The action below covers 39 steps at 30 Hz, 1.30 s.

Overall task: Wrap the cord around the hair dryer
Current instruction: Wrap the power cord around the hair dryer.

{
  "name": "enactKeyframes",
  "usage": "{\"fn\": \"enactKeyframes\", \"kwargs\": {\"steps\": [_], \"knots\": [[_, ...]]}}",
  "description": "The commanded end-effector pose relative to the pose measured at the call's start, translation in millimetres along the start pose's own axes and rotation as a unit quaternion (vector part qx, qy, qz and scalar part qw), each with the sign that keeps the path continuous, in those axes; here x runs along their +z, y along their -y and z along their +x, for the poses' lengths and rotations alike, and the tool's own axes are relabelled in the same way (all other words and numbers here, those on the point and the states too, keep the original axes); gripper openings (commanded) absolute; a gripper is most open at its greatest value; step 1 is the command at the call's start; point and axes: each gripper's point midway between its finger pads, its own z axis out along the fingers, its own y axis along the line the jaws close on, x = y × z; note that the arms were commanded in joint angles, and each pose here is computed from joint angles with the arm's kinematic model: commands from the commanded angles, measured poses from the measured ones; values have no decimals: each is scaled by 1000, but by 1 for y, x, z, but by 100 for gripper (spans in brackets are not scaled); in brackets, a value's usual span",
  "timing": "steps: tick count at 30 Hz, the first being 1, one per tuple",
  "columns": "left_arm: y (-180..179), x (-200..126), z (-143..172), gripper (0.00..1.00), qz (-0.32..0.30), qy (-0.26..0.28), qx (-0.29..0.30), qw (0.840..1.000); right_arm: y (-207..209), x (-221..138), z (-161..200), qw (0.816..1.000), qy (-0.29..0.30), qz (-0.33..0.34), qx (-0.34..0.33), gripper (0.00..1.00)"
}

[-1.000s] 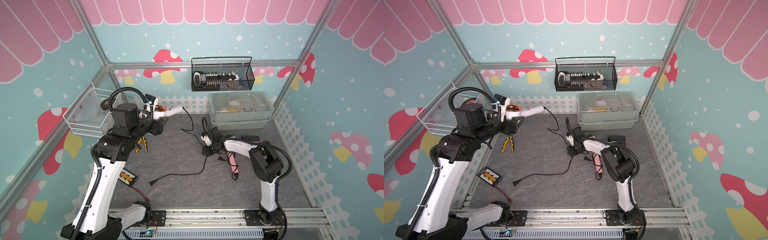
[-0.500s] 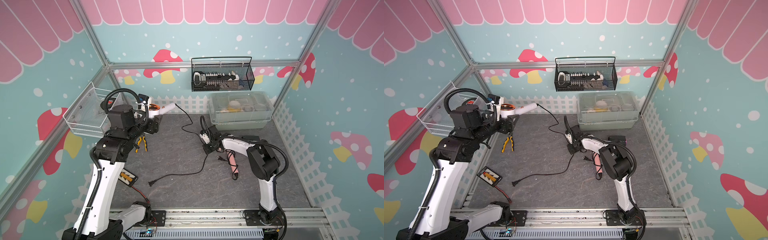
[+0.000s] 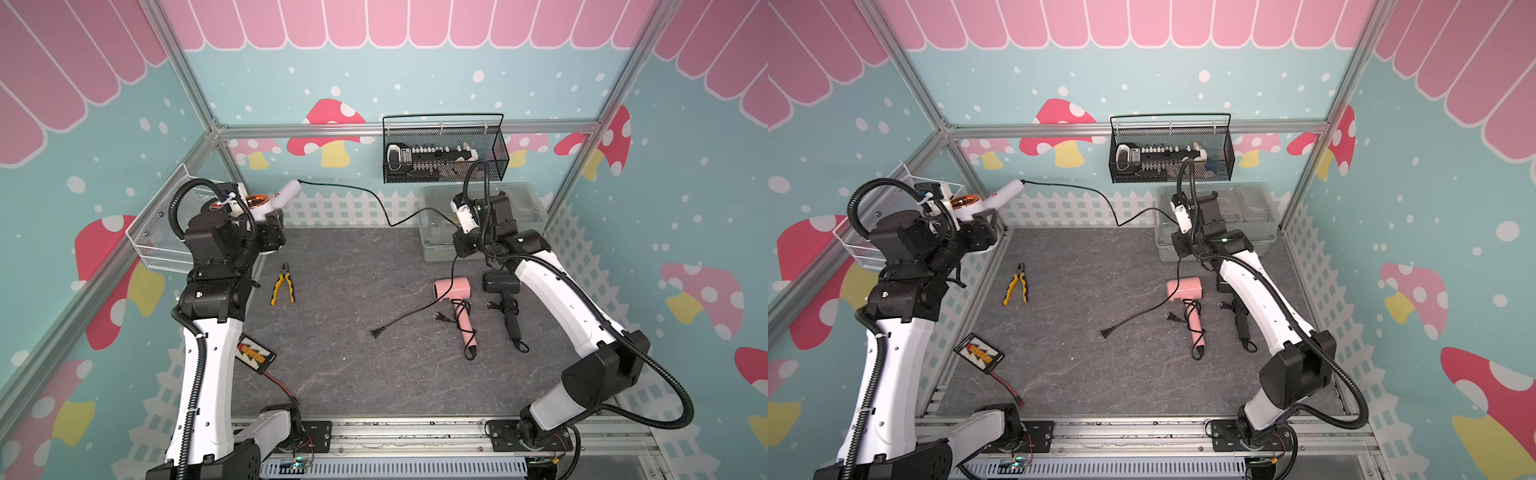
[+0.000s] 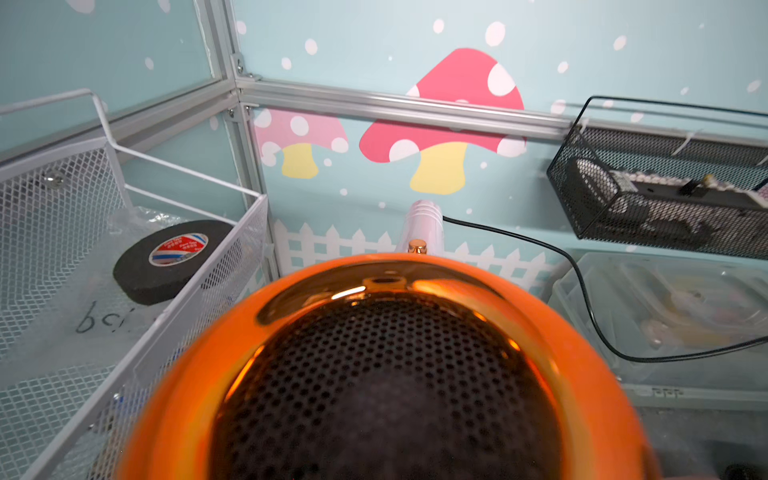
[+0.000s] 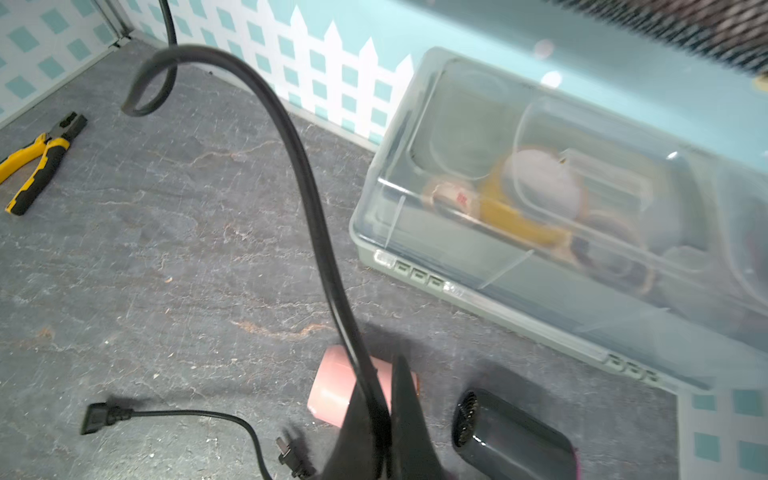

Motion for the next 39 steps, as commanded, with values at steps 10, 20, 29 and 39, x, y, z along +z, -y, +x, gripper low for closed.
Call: {"fn": "enactKeyframes", "kwargs": {"steps": [10, 20, 29, 39], "knots": [[53, 4, -9, 0, 176, 48, -17, 983, -9, -58, -29, 995, 41, -13, -87, 0], [95, 22, 25, 0, 302, 24, -34, 953, -29, -120, -115, 963, 164, -38, -213, 0], [124, 50, 58, 0, 337, -15, -20, 941, -73, -143, -142, 913, 201, -91, -344, 0], [189, 36, 94, 0, 470, -36, -26, 881, -94, -135, -146, 889, 206, -85, -399, 0]]}}
